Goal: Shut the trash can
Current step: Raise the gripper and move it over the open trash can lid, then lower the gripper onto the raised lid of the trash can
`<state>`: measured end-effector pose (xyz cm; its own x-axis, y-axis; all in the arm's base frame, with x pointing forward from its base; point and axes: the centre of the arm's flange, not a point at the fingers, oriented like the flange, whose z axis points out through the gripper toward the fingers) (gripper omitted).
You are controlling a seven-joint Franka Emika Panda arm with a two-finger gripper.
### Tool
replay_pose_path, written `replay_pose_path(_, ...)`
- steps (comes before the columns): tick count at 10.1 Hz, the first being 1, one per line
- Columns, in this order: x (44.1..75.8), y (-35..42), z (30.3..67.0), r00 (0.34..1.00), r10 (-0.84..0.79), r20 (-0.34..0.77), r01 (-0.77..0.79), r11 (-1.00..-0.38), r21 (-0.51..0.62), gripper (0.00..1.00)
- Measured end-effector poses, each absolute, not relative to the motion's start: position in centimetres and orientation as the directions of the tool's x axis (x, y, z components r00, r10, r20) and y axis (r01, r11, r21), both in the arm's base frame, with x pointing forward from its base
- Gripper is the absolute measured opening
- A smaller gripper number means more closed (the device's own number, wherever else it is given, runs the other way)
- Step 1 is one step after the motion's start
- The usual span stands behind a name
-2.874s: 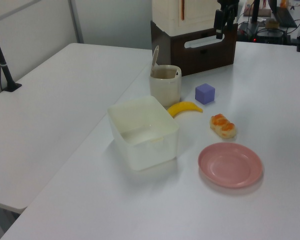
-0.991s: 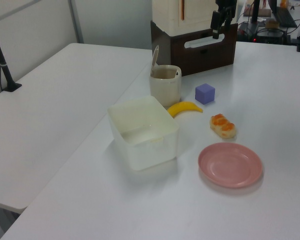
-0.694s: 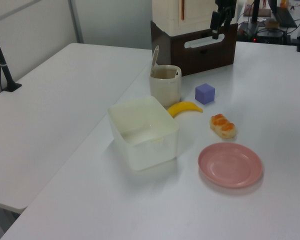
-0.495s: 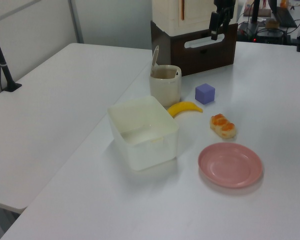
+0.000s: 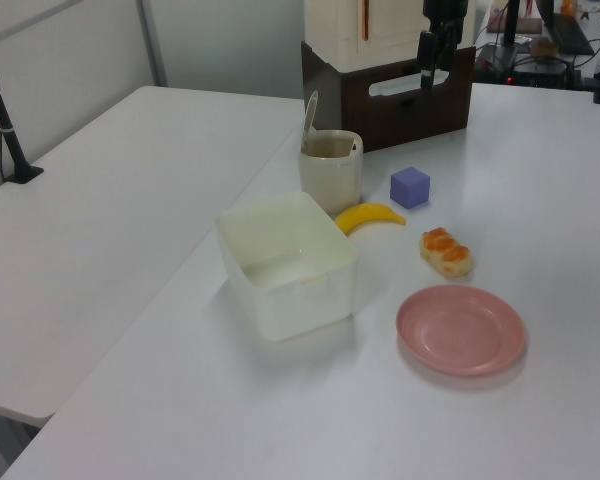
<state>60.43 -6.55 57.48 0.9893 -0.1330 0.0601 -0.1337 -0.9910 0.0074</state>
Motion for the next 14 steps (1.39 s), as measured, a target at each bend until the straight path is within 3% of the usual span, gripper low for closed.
replay_pose_path(3, 60.6, -6.6, 57.3, 0.989, -0.133, 0.062, -0.134, -0.991, 0.007, 1.0)
replay_pose_path(5, 61.5, -6.6, 57.4, 0.983, -0.134, 0.124, -0.135, -0.991, -0.005, 0.96)
replay_pose_path(6, 62.5, -6.5, 57.2, 0.974, -0.14, 0.179, -0.137, -0.99, -0.028, 0.8)
replay_pose_path(9, 68.1, -4.2, 54.2, 0.89, -0.117, 0.441, -0.1, -0.993, -0.061, 0.14)
replay_pose_path(10, 69.6, -2.6, 54.0, 0.838, -0.097, 0.537, -0.075, -0.995, -0.063, 0.01)
replay_pose_path(14, 72.8, -2.3, 55.4, 0.697, -0.078, 0.713, -0.059, -0.997, -0.051, 0.01)
